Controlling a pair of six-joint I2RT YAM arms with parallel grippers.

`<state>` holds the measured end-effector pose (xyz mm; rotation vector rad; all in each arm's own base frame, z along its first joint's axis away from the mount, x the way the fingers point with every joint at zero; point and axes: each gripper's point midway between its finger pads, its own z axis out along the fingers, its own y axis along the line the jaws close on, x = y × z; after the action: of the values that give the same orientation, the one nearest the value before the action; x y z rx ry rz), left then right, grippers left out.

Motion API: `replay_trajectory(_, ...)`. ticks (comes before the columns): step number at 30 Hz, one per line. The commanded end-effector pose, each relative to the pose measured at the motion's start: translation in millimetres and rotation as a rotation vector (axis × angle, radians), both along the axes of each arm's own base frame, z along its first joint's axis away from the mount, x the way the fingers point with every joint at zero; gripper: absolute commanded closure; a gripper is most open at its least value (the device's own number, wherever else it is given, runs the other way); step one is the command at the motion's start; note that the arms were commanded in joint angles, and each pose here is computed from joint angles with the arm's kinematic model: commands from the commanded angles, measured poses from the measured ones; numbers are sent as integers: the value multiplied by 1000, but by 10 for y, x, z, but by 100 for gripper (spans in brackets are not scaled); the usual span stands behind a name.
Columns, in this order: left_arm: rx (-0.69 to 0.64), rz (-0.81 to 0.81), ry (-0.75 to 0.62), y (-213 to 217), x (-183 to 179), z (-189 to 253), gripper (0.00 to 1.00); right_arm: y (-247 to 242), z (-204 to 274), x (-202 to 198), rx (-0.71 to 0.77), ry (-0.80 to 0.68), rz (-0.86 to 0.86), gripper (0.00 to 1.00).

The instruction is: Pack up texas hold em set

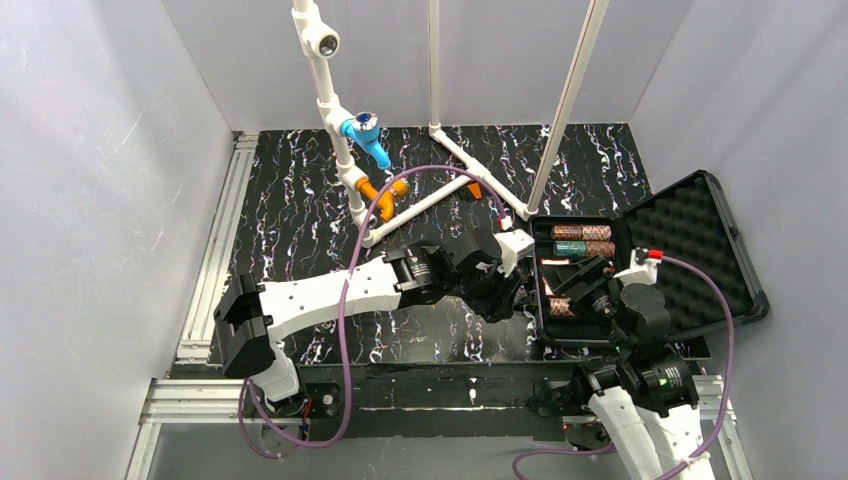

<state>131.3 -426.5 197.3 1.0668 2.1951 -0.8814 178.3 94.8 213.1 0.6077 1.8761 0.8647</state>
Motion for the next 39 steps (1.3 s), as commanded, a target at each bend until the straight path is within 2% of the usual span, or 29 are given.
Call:
replay_trajectory(1, -149, -59, -43, -108, -71, 447, 100, 283, 259, 3, 109, -78, 137, 19)
replay_trajectory(15, -149, -51, -49, -160, -30, 415, 100, 455, 318, 11, 150, -75, 228, 22)
replay_trajectory(25, -151, -56, -80, -209, 26, 431, 100, 582, 308, -83, 161, -57, 325, 29)
replay_trajectory(32, -147, -60, -90, -232, 47, 442, 100, 586, 285, -106, 159, -47, 331, 37)
replay_trajectory(39, -141, -47, -108, -223, 81, 454, 100, 645, 279, -149, 167, -36, 377, 38)
